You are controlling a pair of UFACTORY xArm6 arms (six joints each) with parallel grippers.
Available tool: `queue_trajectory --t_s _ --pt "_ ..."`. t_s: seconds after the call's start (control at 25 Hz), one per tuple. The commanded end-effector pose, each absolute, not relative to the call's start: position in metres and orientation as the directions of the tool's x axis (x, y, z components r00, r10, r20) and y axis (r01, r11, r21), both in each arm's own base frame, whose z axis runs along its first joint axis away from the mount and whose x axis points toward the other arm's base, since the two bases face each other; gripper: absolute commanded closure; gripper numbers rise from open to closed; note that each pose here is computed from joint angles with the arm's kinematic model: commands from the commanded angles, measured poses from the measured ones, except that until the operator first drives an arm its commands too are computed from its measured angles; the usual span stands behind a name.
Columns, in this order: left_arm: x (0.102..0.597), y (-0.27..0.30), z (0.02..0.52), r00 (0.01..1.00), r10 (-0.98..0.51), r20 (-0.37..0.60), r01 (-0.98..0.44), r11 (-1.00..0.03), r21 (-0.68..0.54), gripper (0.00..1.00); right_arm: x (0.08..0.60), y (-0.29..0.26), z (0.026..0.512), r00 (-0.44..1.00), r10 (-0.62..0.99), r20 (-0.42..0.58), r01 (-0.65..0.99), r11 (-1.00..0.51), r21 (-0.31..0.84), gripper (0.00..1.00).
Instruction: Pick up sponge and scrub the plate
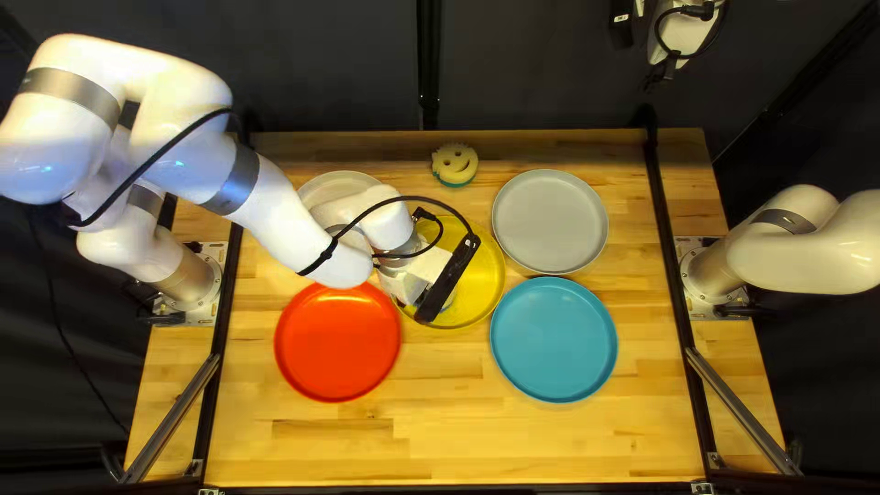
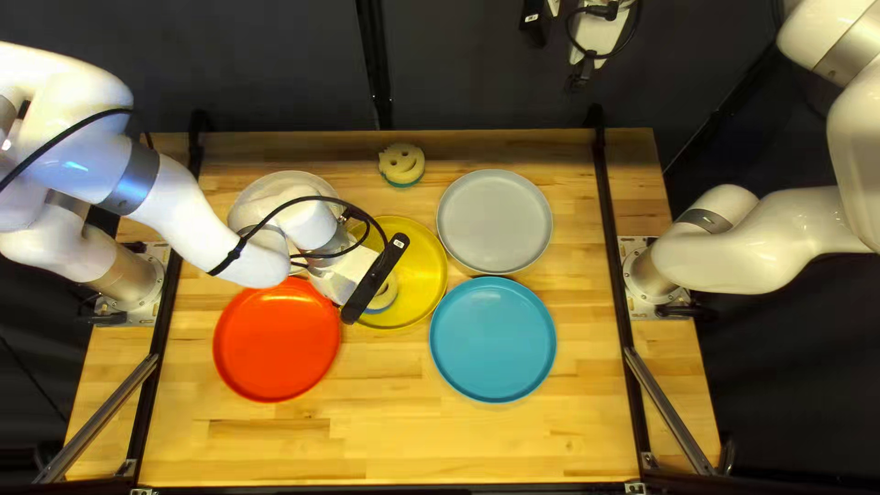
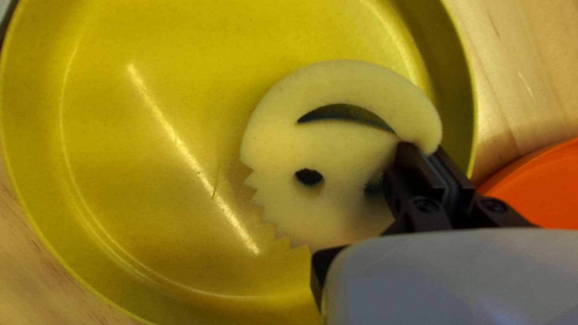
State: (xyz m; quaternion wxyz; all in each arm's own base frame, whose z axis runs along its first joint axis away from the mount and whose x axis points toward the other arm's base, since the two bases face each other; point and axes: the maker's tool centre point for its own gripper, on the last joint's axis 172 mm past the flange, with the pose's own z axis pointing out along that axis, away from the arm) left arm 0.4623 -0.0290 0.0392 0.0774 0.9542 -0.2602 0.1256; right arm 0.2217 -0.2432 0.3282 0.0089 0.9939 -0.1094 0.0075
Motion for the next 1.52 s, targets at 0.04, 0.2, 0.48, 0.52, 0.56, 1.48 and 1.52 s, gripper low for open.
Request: queue_trajectory --t_s 0.04,0.2,0.48,0.52,0.56,1.48,1.52 --pt "0.459 -0.017 0.041 0.836 -0.472 0.279 -0.51 -0.857 0.077 1.0 0.222 -0.243 0.328 0.976 -0.217 0.017 -0.218 -0.976 0.016 0.0" --pt "0.46 -0.015 0.046 0.835 -0.475 0.278 -0.511 -0.857 0.069 1.0 0.222 -0.243 0.328 0.976 -0.217 0.017 -0.218 -0.976 0.016 0.0" --pt "0.475 -0.041 0.047 0.821 -0.49 0.293 -0.53 -0.845 0.07 1.0 0.222 -0.243 0.328 0.976 -0.217 0.017 -0.218 -0.976 0.016 0.0" --pt "0.48 -0.049 0.048 0.816 -0.494 0.299 -0.536 -0.841 0.073 1.0 0.222 -0.243 0.328 0.976 -0.217 0.017 -0.218 -0.976 0.016 0.0" --pt "0.484 -0.055 0.048 0.813 -0.498 0.304 -0.541 -0.838 0.074 1.0 0.222 -0.243 0.328 0.976 -0.217 0.017 -0.218 -0.976 0.016 0.0" --pt "0.477 -0.035 0.036 0.816 -0.49 0.307 -0.542 -0.833 0.109 1.0 0.222 -0.243 0.328 0.976 -0.217 0.017 -0.218 -0.976 0.016 0.0" --pt "0.475 -0.028 0.034 0.819 -0.484 0.307 -0.537 -0.836 0.113 1.0 0.222 -0.243 0.328 0.976 -0.217 0.017 -0.218 -0.976 0.016 0.0"
